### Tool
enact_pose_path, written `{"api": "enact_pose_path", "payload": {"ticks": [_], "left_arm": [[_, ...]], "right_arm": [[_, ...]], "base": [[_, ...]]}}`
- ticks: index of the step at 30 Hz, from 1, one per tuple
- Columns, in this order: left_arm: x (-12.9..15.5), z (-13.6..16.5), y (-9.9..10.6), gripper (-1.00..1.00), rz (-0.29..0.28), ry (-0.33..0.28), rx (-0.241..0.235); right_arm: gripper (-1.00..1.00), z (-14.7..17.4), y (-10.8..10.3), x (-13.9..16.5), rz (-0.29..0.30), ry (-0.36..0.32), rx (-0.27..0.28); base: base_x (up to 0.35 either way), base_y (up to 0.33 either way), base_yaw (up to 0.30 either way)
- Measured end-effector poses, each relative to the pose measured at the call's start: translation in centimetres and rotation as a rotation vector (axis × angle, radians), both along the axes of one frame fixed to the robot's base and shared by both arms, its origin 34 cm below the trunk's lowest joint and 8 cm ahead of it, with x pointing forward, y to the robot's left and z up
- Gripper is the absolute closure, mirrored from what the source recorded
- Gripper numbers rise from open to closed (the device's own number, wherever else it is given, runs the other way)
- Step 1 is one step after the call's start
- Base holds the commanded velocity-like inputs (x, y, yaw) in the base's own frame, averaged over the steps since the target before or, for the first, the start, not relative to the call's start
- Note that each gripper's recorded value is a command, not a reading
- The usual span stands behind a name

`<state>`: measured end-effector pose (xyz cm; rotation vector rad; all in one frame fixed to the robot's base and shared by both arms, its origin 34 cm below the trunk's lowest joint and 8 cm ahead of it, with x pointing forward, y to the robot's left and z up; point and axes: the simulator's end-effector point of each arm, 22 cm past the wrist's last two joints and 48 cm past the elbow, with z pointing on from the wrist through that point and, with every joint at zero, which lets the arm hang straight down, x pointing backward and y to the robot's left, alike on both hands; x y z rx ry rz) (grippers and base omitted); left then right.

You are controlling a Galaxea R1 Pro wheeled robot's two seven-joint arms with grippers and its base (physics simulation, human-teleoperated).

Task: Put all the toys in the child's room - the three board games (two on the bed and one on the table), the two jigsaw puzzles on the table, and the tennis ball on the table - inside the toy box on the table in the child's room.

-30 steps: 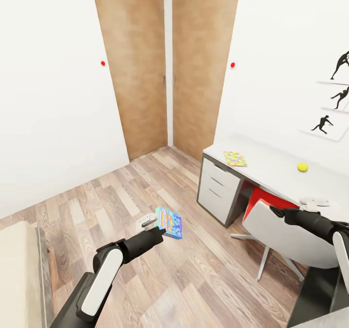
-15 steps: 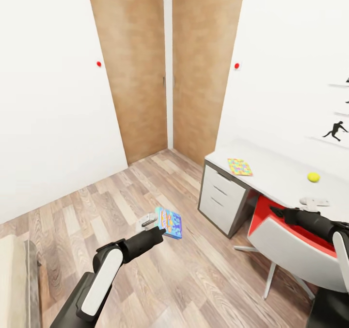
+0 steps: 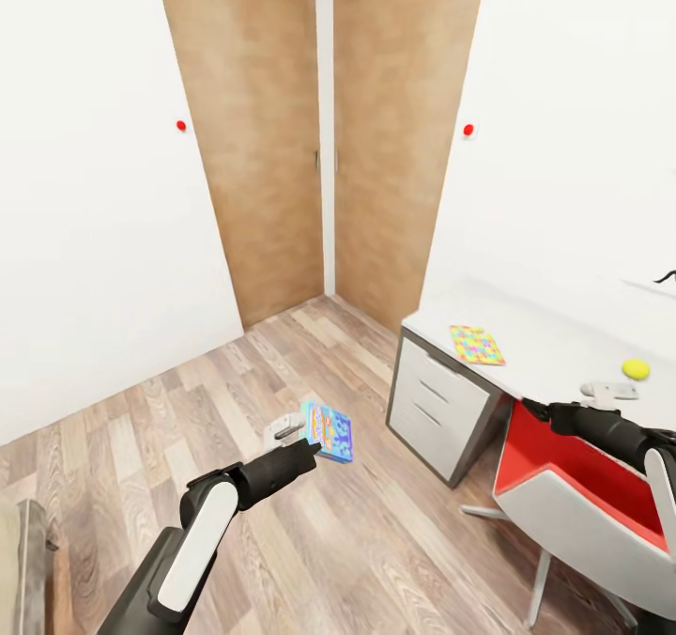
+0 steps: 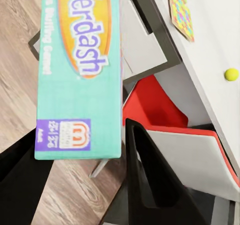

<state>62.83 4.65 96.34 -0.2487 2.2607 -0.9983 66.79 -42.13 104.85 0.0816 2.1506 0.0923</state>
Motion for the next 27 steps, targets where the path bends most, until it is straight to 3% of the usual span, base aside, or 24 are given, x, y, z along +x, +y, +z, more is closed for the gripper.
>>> {"api": "enact_pose_path", "payload": {"ticks": [27], "left_arm": [[0.01,0.00,0.01,1.00,0.000,0.000,0.000]], "right_arm": [[-1.00,0.02,-0.05,0.00,0.000,0.000,-0.001]], "base": [[0.339,0.000,0.000]]}}
